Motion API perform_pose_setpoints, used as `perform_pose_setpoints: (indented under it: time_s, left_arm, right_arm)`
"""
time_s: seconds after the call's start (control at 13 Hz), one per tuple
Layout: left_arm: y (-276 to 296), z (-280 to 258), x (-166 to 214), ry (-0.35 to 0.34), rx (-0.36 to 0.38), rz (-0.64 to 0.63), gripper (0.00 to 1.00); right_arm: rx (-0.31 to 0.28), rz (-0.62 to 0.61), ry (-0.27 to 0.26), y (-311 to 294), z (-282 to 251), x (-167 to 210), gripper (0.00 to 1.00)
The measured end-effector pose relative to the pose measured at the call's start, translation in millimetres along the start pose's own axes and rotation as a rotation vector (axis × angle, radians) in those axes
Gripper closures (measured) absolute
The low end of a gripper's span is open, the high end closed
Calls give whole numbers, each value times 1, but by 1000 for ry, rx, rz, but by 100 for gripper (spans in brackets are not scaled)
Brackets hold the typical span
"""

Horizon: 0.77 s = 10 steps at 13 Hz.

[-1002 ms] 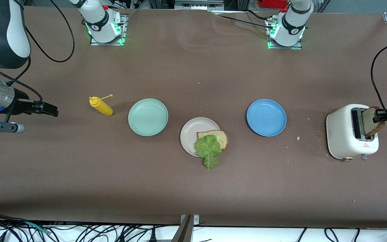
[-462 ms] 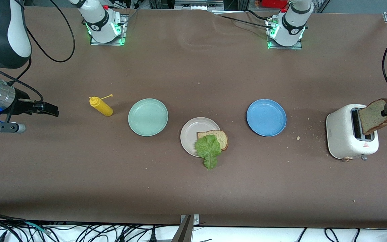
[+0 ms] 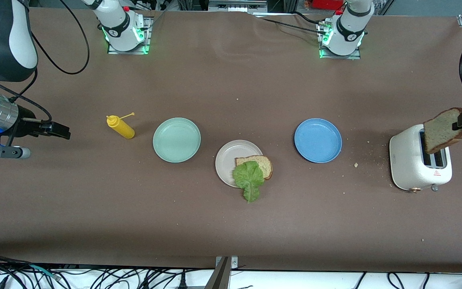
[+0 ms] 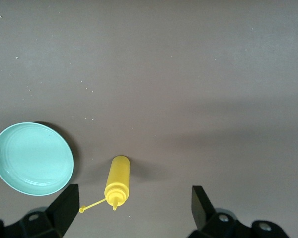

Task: Make sandwich in beige plate with both arms
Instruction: 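Grasp the toast slice and lift it out of the toaster, then carry the toast slice over the lettuce on the beige plate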

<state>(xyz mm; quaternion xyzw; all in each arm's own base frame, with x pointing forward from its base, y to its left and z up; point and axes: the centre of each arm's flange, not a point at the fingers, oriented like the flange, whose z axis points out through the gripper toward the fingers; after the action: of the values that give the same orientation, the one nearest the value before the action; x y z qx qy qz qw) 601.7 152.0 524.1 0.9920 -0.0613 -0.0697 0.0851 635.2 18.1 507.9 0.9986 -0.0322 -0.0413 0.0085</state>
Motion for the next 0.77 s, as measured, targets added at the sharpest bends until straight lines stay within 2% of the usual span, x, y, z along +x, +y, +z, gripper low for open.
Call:
perform_pose_setpoints:
  time_s: [0.15,0.31,0.54,0.69,0.77]
  left_arm:
    - [14,2,2,11,-124,5,89]
    - [34,16,11,-1,-289,4,89]
    - [101,74,50,-92,-514,56,89]
    - [166,126,80,-158,-605,114,89]
    - [198,145,92,-159,-642,130,89]
  right_arm:
    - [0,0,0,0,0,0,0]
    - [0,0,0,0,0,0,0]
    - [0,0,-1,0,1,0,0]
    - [0,0,-1,0,1,0,0]
    - [0,0,-2,0,1,0,0]
